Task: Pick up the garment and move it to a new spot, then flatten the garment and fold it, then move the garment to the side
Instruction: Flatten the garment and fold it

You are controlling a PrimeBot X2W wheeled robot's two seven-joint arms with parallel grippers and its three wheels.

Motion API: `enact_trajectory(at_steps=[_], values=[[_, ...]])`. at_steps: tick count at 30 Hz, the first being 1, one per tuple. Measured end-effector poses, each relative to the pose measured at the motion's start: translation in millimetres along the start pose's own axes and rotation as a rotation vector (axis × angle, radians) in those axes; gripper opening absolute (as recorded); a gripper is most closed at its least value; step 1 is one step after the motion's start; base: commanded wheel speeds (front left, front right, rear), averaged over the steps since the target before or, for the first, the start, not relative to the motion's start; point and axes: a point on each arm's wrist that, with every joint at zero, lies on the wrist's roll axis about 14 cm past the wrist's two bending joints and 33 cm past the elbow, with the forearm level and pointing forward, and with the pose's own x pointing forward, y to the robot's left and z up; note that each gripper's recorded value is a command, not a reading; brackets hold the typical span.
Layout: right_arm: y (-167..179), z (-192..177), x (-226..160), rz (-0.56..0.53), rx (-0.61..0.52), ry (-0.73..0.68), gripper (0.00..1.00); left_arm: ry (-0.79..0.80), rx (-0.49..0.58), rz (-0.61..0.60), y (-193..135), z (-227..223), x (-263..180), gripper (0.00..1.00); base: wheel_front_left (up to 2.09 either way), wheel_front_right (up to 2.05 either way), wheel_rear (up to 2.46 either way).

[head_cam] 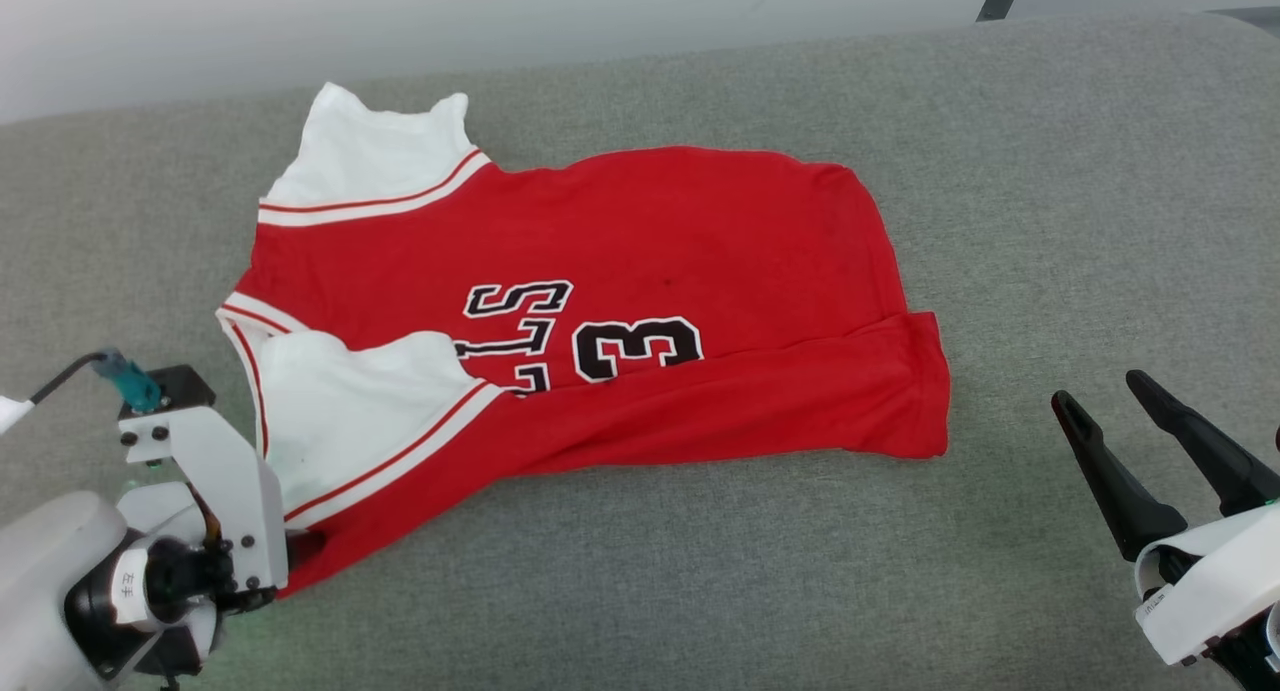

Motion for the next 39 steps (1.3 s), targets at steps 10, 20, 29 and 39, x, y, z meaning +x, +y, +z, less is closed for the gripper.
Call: enact_trajectory(at_steps=[10, 20, 29, 39], values=[[2, -4, 5, 0.01, 0.006, 0.023, 1.0, -0.03, -0.044, -0.053, -3, 9, 7, 0.0, 0.0, 0.0, 0.0], [1, -32, 9, 0.015, 0.037, 0.177, 1.0, -0.066, -0.022, -0.074, -5, 17, 7, 0.0, 0.0, 0.0, 0.0], [1, -65, 27, 0.026, 0.022, 0.379, 1.0, -0.083, -0.009, -0.09, -10, 21, 7, 0.0, 0.0, 0.0, 0.0], [12, -108, 58, 0.057, 0.017, 0.57, 1.0, -0.101, -0.025, -0.103, -9, 25, 11, 0.0, 0.0, 0.0, 0.0]])
